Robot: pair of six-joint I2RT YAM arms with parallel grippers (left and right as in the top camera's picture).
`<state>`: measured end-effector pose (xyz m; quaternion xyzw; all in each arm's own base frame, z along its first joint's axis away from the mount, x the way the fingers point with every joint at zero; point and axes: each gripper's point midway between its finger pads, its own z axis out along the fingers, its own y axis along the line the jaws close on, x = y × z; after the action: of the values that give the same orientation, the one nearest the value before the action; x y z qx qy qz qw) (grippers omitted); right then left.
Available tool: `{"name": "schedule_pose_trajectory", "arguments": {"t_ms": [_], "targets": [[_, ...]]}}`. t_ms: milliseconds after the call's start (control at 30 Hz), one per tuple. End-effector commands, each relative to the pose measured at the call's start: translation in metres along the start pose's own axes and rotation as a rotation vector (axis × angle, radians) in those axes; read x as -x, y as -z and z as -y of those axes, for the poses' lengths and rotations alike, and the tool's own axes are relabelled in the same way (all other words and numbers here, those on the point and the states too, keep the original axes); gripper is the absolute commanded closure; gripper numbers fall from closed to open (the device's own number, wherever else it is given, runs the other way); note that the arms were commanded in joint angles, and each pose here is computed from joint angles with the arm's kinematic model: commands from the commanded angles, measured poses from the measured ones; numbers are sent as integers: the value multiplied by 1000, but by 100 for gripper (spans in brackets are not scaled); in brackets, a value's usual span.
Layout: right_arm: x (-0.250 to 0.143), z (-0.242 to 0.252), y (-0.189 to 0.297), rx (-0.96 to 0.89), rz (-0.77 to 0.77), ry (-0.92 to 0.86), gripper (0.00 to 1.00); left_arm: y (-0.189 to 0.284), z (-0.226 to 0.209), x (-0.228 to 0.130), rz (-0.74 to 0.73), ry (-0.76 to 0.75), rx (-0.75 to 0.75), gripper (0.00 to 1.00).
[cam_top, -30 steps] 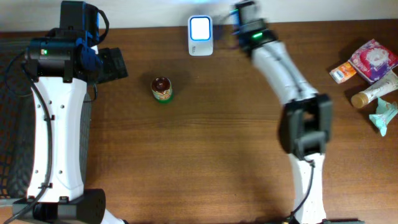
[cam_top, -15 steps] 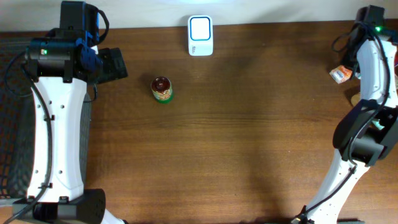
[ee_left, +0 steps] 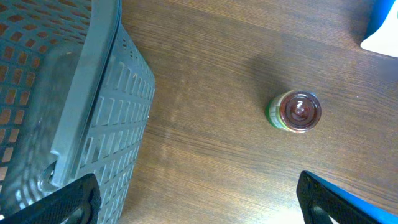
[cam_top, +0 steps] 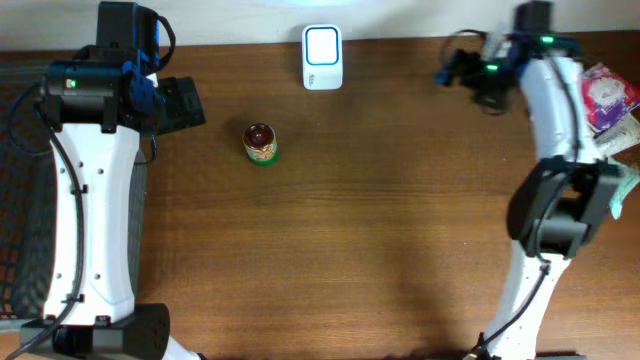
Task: Scan the item barcode
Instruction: 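Carry the green packet right and release it with the other items, then reach the right gripper over the green-lidded jar and grasp its lid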
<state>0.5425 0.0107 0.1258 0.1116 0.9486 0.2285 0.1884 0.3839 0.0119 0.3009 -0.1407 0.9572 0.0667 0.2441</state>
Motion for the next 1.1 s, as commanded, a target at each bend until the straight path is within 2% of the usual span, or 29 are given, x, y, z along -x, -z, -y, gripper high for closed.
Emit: {"name": "schedule_pose_trajectory", "arguments": {"t_ms": [0,167,333,567,800,933,967,1067], "targets": [[-37,-114,-31,175,-64,187,1,3,-3,2,14,-7,7,1],[-75,-220,-69,136,27,450,1,4,-3,2,14,-7,7,1],[-115,-292,-100,39,164,566,1,4,-3,2,13,-7,8,1],[-178,-309,-144,13,77,651,1,4,-3,2,14,-7,7,1],[-200,-294,-164,-23,-4,658,1,4,-3,2,14,-7,7,1],[-211,-300,-166,-19,-10,678,1,4,-3,2,14,-7,7,1],[-209,-300,-167,-26,-2,677,5,3,-3,2,13,-7,8,1],[-210,-298,-178,-20,1,676,5,4,-3,3,14,-7,7,1]]}}
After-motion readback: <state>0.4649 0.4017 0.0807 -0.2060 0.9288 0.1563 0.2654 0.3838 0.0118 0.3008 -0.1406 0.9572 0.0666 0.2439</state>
